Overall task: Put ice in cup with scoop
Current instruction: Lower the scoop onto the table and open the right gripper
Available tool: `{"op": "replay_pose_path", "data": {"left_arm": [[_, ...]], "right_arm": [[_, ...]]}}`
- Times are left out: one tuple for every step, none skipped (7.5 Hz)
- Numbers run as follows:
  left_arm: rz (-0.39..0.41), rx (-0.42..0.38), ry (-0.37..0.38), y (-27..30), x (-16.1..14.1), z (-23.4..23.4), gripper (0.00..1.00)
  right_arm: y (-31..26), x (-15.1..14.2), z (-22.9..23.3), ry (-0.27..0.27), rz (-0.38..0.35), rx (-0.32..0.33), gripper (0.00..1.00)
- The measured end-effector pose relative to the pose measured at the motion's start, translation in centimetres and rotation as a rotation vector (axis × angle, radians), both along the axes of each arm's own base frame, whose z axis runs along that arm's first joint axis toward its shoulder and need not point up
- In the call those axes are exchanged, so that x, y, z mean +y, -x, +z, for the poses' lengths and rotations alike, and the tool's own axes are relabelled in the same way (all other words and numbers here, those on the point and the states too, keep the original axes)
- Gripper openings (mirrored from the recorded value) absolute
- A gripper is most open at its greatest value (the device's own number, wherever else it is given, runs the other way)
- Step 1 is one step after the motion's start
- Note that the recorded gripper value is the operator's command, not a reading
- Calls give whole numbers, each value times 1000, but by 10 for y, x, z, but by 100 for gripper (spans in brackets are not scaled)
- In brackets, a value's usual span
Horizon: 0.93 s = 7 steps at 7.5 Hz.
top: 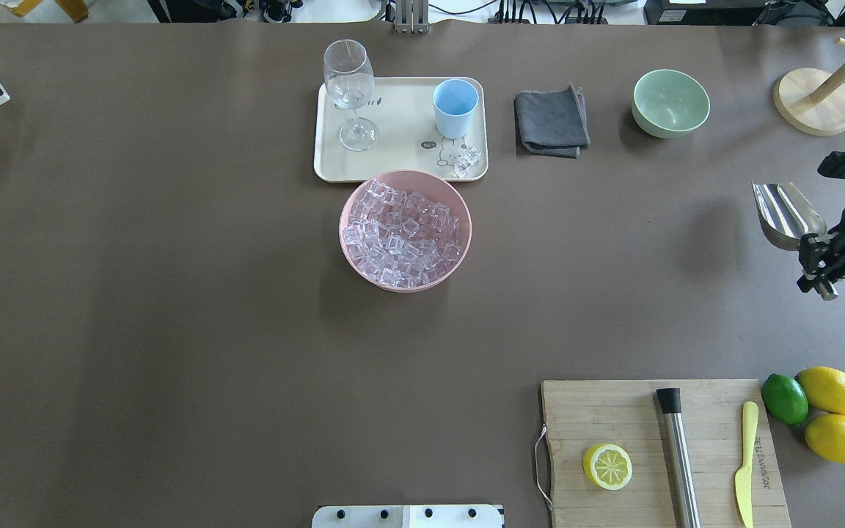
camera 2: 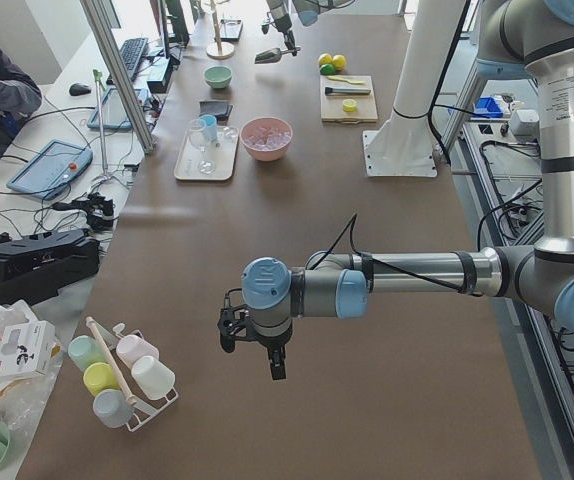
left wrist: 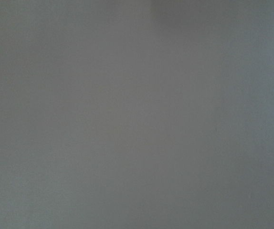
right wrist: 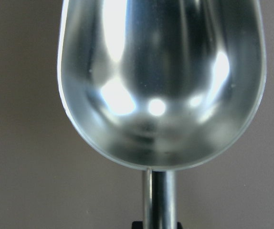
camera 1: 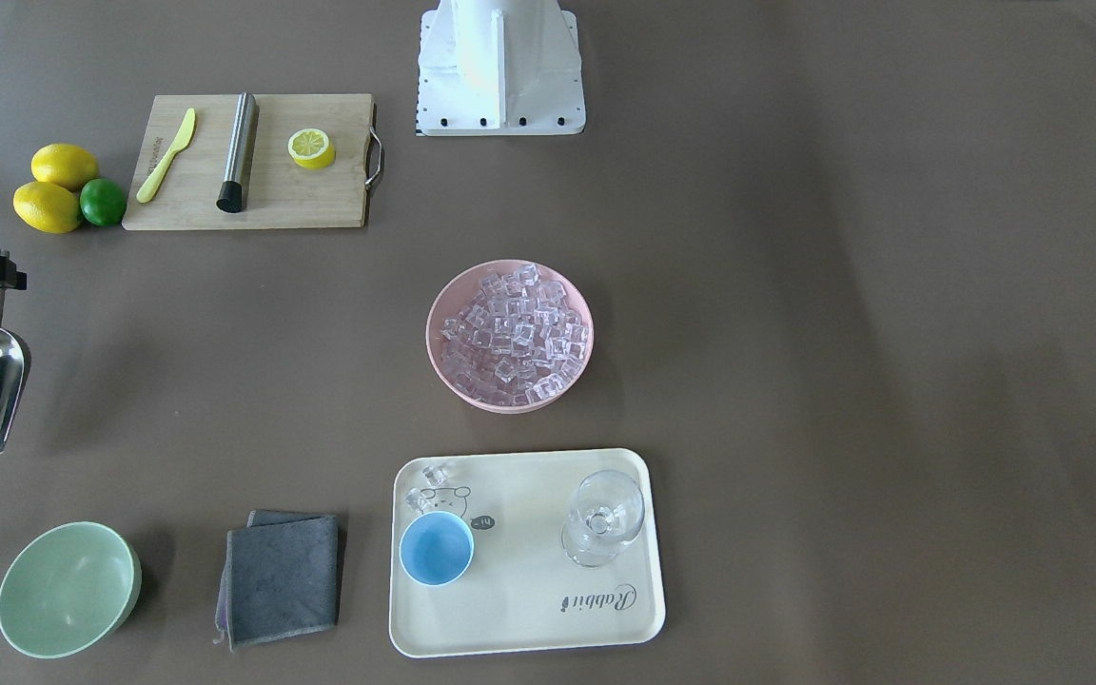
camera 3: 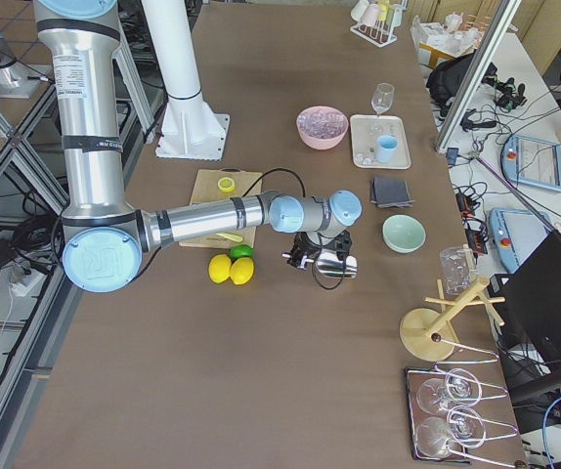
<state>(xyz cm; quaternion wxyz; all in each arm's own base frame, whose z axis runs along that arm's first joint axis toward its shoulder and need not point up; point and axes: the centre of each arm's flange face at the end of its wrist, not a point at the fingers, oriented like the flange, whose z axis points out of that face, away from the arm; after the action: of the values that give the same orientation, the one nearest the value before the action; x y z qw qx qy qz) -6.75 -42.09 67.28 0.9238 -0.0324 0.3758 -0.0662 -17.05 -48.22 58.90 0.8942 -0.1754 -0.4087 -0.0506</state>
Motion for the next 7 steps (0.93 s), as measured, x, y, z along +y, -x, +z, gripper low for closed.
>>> {"op": "replay_pose_path", "data": {"left_arm": [[-2,1,-1,1,0,0,98],[-2,1,-3,1,0,-1,98],[-4,2,-6,2,-1,-2,98],[-5,3,-7,2,-1,-3,98],[-5,3,-12,2,-1,-6,98],[-3,1,-14,1,-1,-8,98],[-1,1,-10,1,-1,-6,98]], "right_arm": [[4,0,5,8,-7,3,0],[11,0,10,16,-19,7,1],[18,1,15,26,-32,12,48],[26,1,19,34,-45,16,75],[32,1,20,38,-56,18,99],[35,1,20,37,-60,17,100],[36,1,17,32,-62,15,100]]}}
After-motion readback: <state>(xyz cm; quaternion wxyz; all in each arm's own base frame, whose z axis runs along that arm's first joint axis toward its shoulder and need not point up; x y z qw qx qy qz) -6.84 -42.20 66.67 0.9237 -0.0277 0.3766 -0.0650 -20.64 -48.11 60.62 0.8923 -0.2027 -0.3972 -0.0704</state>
